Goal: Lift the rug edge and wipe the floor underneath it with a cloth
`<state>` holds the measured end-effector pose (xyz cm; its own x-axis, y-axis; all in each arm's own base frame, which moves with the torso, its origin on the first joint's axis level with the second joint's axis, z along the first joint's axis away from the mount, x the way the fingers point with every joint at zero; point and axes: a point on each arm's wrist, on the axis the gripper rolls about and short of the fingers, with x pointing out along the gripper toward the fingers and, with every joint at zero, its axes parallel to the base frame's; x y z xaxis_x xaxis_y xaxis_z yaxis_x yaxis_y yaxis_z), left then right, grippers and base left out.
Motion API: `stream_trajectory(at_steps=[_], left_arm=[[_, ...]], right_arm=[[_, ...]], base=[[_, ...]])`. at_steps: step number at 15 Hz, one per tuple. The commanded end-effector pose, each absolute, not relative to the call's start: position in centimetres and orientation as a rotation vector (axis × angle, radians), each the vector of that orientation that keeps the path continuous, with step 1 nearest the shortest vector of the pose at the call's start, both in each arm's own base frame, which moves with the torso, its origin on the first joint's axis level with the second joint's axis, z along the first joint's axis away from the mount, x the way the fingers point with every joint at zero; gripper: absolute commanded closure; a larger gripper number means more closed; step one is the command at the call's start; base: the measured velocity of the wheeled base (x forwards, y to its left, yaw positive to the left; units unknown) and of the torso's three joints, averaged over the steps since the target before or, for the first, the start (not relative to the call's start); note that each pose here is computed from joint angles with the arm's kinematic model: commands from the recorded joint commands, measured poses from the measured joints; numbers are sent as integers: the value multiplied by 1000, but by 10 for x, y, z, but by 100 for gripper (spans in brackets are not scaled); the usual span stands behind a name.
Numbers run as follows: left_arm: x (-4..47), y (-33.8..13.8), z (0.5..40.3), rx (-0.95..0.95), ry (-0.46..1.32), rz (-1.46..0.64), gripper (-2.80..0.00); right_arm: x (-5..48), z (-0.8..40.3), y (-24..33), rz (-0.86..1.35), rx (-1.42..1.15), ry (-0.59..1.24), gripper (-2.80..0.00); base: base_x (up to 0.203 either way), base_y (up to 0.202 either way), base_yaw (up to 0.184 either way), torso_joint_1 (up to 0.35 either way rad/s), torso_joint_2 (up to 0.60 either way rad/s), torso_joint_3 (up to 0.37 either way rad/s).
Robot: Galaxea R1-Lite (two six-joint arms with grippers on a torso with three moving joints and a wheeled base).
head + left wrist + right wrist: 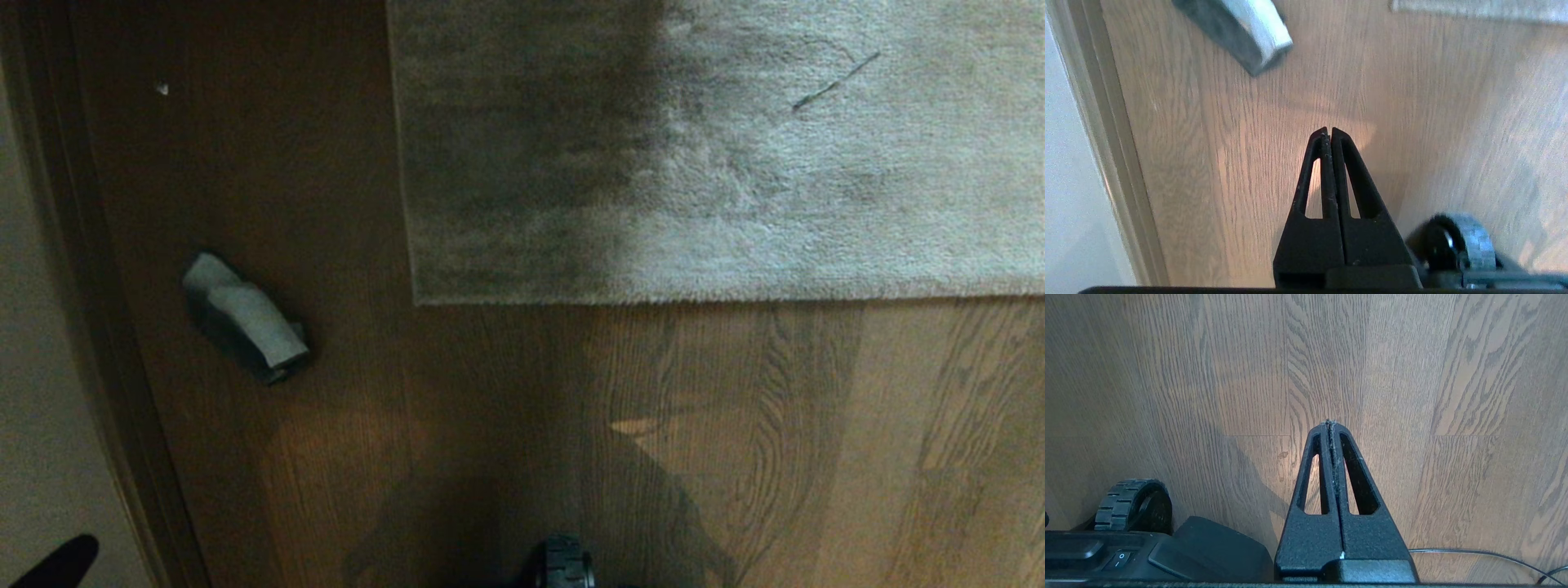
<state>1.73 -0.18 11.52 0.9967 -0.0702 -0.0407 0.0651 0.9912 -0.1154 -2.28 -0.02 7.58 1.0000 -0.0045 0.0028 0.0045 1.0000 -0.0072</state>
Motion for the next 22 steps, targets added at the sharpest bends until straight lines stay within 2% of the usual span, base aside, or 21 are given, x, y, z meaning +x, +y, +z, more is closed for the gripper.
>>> stream_trajectory(at_steps=[1,7,13,22], left_arm=[[3,-2,109,-101,-15,-76,0],[-10,-2,92,-52,24,-96,0],[-23,0,77,-43,-17,2,0],[-23,0,76,6,-6,-3,0]], right_arm=[[-23,76,0,-5,-8,-2,0],[-23,76,0,-5,-8,-3,0],[-23,76,0,-5,-8,-2,0],[-23,76,0,-5,-8,-2,0]], base=[[0,0,0,0,0,0],[0,0,0,0,0,0],[0,0,0,0,0,0],[0,0,0,0,0,0]])
